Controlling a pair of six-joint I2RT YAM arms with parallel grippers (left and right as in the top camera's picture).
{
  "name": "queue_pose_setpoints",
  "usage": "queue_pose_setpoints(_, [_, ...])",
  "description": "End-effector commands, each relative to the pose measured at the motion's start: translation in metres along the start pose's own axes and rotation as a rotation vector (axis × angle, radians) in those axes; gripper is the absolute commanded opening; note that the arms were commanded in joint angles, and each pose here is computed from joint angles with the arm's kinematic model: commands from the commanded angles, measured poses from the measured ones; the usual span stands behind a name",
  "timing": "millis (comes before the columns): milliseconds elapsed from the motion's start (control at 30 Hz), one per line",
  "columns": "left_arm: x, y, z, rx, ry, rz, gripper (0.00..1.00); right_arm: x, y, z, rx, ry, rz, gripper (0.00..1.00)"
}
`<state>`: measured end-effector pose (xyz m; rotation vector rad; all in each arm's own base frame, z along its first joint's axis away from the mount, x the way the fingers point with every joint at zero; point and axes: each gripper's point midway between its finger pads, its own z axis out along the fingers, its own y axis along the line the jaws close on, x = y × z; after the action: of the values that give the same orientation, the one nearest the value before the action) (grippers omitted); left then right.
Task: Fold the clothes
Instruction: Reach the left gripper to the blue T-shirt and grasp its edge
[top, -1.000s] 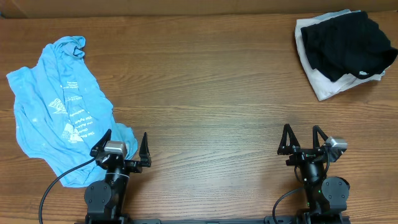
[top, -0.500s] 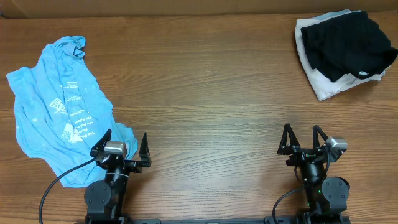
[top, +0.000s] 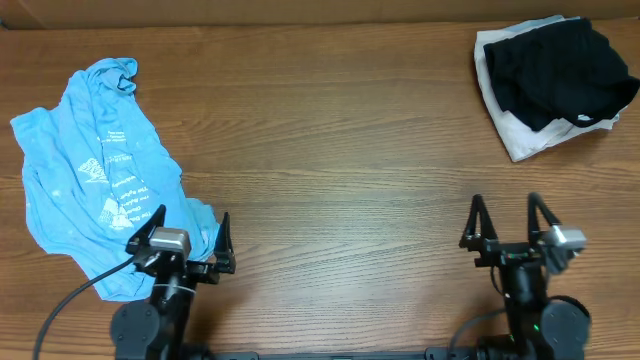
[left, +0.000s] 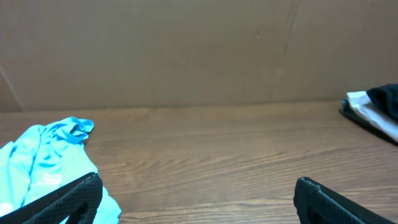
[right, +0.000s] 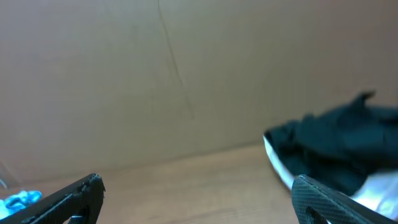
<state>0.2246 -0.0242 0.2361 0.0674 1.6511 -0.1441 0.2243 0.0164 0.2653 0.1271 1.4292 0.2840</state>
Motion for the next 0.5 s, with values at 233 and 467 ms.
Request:
queue_pose_setpoints(233, [-0.053, 0.000, 0.017, -0.002, 0.358, 0.017, 1.00, -0.051, 0.027, -0.008, -0.042, 0.118, -0.007, 1.00])
queue_pose_setpoints(467, [-0.042, -0.003, 0.050, 0.036, 0.675, -0.037, 1.00, -0.022, 0.048, 0.014, -0.134, 0.425, 0.046, 1.00])
